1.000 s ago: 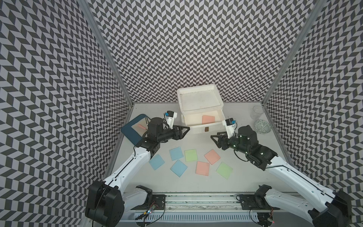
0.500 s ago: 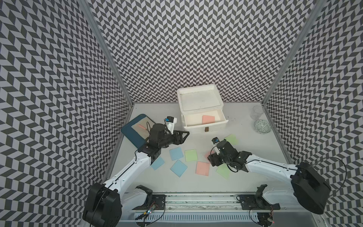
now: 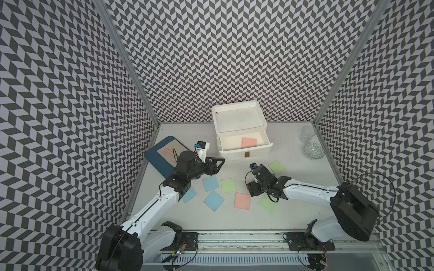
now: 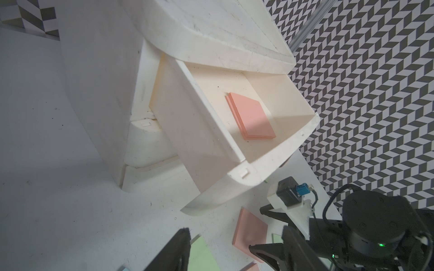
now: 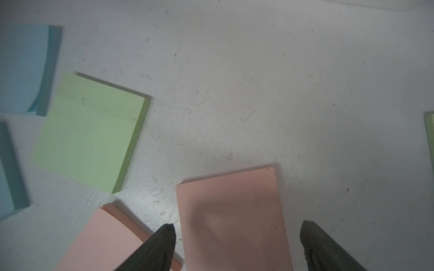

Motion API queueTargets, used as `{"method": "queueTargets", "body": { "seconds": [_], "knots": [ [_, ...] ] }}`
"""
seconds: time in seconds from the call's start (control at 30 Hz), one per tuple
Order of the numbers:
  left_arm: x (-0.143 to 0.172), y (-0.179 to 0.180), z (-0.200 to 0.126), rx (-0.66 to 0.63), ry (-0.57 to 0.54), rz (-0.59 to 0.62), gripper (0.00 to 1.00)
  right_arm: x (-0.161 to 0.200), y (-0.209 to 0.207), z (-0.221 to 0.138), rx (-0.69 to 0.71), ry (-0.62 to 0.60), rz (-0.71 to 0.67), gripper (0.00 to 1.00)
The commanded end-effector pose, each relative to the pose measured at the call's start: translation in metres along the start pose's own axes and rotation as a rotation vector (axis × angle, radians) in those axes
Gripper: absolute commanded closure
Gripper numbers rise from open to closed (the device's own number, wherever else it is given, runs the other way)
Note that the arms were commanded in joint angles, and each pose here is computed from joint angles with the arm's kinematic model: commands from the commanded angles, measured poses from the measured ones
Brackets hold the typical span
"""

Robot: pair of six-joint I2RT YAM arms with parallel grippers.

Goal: Please put the sticky notes in the drawer by color
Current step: Pick up the sticky notes from the center of the board.

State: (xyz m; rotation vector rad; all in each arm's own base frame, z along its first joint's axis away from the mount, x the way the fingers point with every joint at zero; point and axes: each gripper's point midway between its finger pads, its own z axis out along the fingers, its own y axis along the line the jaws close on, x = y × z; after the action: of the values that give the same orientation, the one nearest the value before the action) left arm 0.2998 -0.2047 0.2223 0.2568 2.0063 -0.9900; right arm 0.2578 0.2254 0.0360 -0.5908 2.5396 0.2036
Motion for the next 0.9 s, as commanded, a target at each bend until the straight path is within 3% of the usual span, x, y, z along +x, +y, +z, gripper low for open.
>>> {"method": "queueTargets", "body": {
  "seconds": [0.0, 0.47, 0.87],
  "knots": [
    [-0.003, -0.004, -0.001, 0.011, -0.02, 0.026, 0.34, 0.002, 0.001, 0.001, 0.013, 0.017, -0.014, 0.08],
    [-0.005, -0.005, -0.002, 0.011, -0.022, 0.029, 0.34, 0.025, 0.006, 0.022, 0.024, 0.133, -0.057, 0.09],
    [-0.009, -0.009, -0.003, 0.024, -0.036, 0.032, 0.34, 0.015, 0.015, 0.006, -0.04, 0.083, -0.037, 0.21]
  ]
}}
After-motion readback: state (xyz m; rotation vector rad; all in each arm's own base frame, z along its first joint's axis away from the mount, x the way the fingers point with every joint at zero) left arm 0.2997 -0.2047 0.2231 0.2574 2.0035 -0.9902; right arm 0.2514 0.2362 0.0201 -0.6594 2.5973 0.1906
